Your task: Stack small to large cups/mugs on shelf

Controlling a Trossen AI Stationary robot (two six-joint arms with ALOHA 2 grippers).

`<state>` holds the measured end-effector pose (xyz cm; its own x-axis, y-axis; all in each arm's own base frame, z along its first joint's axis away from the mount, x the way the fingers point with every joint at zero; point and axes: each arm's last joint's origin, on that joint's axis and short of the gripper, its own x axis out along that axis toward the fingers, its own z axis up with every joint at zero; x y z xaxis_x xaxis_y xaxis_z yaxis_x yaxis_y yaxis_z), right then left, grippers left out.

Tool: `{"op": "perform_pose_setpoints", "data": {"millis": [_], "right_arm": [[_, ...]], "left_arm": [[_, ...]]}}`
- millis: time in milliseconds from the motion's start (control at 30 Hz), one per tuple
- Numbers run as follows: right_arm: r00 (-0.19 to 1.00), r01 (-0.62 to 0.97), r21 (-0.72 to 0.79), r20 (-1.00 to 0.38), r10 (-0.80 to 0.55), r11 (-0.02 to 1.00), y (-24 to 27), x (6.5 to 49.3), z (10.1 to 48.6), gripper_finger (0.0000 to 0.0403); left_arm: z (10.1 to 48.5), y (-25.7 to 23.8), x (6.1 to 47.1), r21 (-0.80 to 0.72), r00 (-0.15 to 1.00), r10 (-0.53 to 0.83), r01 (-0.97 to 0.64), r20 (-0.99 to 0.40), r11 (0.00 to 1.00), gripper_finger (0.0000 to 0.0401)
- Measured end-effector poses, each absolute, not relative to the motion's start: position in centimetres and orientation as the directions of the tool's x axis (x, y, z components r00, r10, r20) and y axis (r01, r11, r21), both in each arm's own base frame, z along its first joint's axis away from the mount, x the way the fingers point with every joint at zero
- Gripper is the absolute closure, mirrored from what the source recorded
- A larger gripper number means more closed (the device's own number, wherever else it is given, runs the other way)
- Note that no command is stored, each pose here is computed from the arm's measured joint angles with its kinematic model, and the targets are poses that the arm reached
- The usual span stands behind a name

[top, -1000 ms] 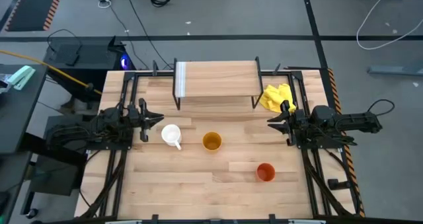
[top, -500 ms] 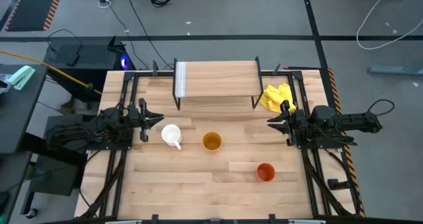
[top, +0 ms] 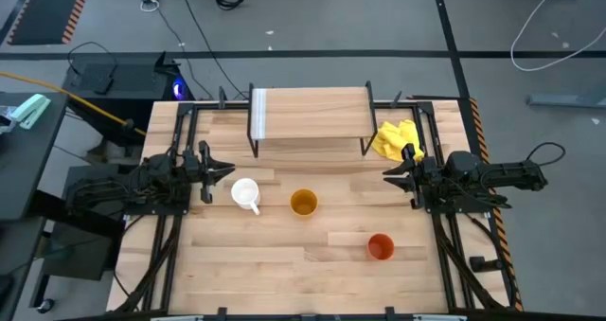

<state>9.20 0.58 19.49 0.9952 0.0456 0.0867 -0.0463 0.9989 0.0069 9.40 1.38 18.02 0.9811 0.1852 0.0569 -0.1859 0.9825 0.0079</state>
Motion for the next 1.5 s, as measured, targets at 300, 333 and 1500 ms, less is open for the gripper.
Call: {"op": "perform_pose_setpoints", "data": {"millis": [300, 333, 1500], "right_arm": [[0.995, -0.046, 0.007, 0.087, 0.045, 0.999, 0.58, 9.21, 19.49, 0.0323], [0.995, -0.046, 0.007, 0.087, 0.045, 0.999, 0.58, 9.20, 19.49, 0.0323], [0.981, -0.110, 0.348, 0.189, 0.045, 0.931, 0.57, 9.07, 20.48, 0.0323]], "left_arm": [[18.02, 1.37, 9.40, 0.008, 0.981, 0.185, -0.186, 0.057, 0.983, 0.0346], [18.00, 1.37, 9.40, 0.008, 0.981, 0.185, -0.186, 0.057, 0.983, 0.0345], [18.85, 1.36, 9.31, -0.346, 0.973, 0.183, -0.124, 0.143, 0.930, 0.0348]]}}
